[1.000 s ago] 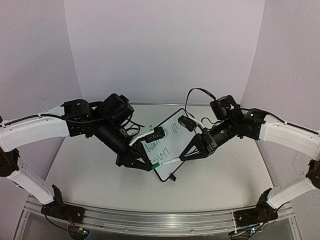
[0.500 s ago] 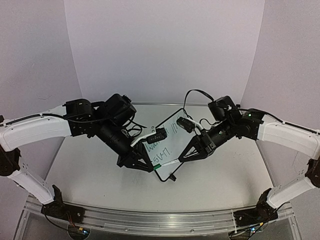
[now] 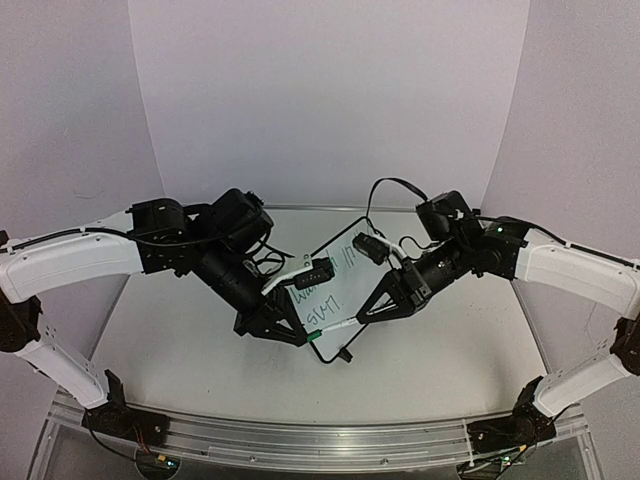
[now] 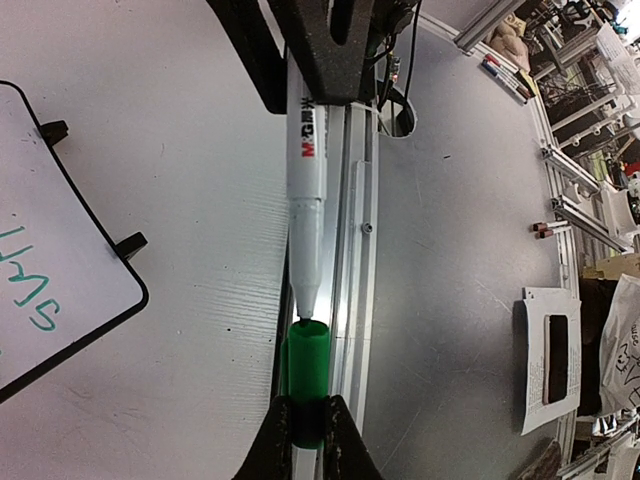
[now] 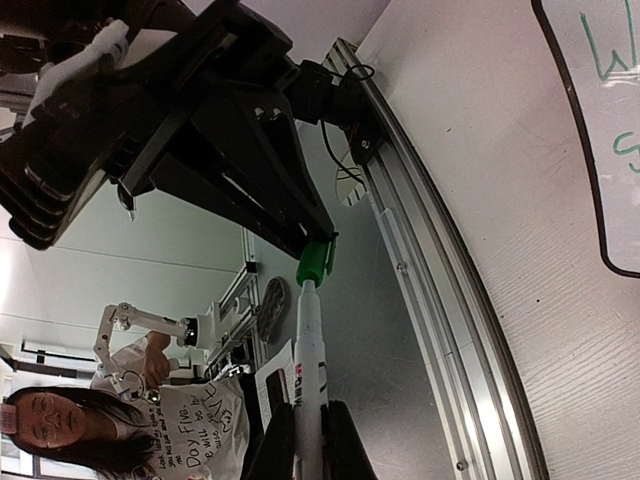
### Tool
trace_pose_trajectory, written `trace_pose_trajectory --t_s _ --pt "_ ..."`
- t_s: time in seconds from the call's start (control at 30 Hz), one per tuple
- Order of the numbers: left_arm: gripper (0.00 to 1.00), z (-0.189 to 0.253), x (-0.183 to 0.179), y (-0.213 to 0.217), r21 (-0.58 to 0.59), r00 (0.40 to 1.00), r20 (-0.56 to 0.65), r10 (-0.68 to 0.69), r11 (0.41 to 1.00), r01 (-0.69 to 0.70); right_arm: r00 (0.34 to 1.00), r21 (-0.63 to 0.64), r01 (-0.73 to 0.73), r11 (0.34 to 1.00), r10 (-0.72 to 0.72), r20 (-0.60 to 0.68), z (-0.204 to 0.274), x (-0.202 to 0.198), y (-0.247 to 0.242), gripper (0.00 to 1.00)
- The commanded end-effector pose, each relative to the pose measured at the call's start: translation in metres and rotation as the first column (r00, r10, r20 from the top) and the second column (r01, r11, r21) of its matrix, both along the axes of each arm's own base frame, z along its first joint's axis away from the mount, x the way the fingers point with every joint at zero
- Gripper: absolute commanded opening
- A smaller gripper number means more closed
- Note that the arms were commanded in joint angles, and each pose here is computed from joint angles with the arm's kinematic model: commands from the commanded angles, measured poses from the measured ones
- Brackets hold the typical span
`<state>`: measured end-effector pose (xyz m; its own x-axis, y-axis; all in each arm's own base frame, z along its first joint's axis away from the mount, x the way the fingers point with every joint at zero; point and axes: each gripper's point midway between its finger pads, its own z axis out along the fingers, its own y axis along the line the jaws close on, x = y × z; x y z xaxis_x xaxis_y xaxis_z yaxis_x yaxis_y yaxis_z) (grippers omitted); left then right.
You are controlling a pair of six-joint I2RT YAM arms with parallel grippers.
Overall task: Write a sentence on the whiteboard
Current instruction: Insert the whiteboard marker without the cap into the pen cap.
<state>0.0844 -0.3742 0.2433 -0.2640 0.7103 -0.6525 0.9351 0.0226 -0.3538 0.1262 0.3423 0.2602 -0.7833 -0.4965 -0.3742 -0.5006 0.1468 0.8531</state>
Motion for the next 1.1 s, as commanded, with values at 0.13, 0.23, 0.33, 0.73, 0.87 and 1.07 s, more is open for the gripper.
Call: trace_pose_trajectory --t_s 0.13,0.23,0.33,0.73,0.87,1.07 --pt "0.0 0.018 0.001 -0.009 -0.059 0.999 0.034 -0.021 0.998 0.023 0.999 0.035 -0.039 0.999 0.038 0.024 0.011 -0.004 0.006 0.0" --pt "0.0 0.019 0.001 -0.009 -0.061 0.999 0.034 -0.023 0.998 0.025 0.999 0.03 -0.043 0.999 0.042 0.023 0.009 -0.005 0.008 0.0" --pt "0.0 0.02 -0.001 -0.01 -0.065 0.999 0.031 -0.029 0.997 0.031 0.999 0.024 -0.04 0.999 0.04 0.024 0.006 -0.003 0.009 0.0" --pt "0.0 0.027 -0.003 -0.015 -0.075 0.998 0.043 -0.052 0.996 0.056 0.998 0.017 -0.067 0.998 0.067 0.013 0.003 -0.006 0.016 0.0" --pt "0.0 0.028 0.0 -0.022 -0.077 0.996 0.071 -0.052 0.995 0.057 0.997 0.012 -0.08 0.997 0.08 0.01 0.0 -0.008 0.019 0.0" --pt "0.0 0.028 0.006 -0.031 -0.068 0.993 0.104 -0.05 0.996 0.057 0.996 -0.002 -0.089 0.996 0.089 0.01 -0.006 -0.007 0.025 0.0"
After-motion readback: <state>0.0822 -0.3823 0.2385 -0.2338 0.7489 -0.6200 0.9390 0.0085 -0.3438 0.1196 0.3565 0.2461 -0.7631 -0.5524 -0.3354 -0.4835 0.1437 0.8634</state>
